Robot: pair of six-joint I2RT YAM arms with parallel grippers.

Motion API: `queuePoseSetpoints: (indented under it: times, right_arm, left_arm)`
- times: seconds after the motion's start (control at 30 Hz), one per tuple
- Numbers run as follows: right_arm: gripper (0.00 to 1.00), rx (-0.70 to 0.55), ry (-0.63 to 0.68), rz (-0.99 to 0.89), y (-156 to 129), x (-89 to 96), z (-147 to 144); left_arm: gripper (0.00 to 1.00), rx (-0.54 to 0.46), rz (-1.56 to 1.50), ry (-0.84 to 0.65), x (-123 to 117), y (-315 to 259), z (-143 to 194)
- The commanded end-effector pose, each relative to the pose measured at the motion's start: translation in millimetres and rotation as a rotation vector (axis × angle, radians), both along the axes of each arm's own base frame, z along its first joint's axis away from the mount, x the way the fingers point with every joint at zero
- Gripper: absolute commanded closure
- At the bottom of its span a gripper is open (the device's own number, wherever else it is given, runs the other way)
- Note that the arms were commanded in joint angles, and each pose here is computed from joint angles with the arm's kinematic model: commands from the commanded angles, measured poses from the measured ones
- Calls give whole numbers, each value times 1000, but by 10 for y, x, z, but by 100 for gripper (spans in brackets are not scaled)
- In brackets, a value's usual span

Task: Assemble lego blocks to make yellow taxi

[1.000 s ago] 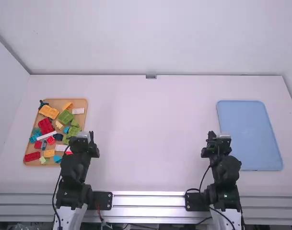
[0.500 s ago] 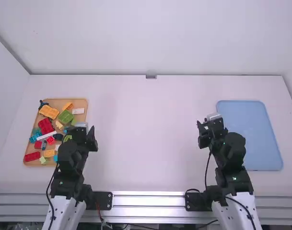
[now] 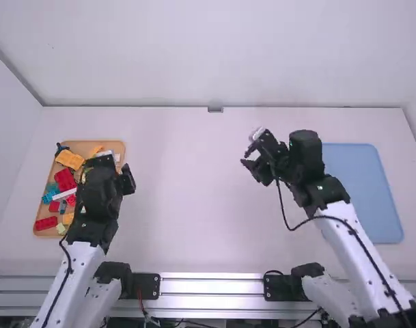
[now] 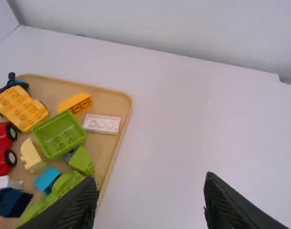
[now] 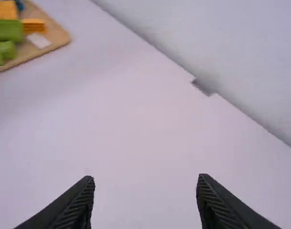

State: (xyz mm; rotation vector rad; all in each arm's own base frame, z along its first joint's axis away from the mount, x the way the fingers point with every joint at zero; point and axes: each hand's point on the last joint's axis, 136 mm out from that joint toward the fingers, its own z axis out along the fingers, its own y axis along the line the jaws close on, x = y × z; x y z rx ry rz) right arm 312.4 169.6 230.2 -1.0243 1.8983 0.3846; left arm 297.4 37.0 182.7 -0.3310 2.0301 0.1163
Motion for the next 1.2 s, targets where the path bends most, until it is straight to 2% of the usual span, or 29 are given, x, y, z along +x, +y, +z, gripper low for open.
queuePoseSetpoints:
  times: [0.0,0.1,0.17,0.3,0.4,0.47,0.6,0.87,0.93,1.0,1.17]
  right_arm:
    - [36,7,-48,232,342,-41,152]
    - [32,15,-36,365,549,-66,148]
    - [27,38,-16,477,764,-48,147]
    - [21,68,-5,585,1004,2,144]
    - [17,104,-6,670,1176,13,158]
    - [13,144,-5,735,1358,43,176]
    - [8,168,-11,789,1587,134,146]
    - [3,191,-8,866,1789,180,52]
    - [2,173,-22,852,1802,272,9]
    - [1,163,-26,848,1814,295,-12]
    - [1,147,-40,846,1812,317,-33]
  left_arm:
    - [37,-4,76,-15,98,145,192]
    - [32,-30,104,14,168,247,220]
    - [27,-84,116,41,261,368,241]
    - [21,-149,162,74,319,615,247]
    - [17,-216,253,97,294,868,243]
    - [13,-269,374,132,196,1172,246]
    - [8,-322,464,164,90,1517,277]
    - [3,-421,646,177,-195,2145,169]
    - [1,-474,678,191,-266,2292,53]
    - [1,-497,670,197,-256,2324,-2]
    - [1,-510,581,222,2,2316,-57]
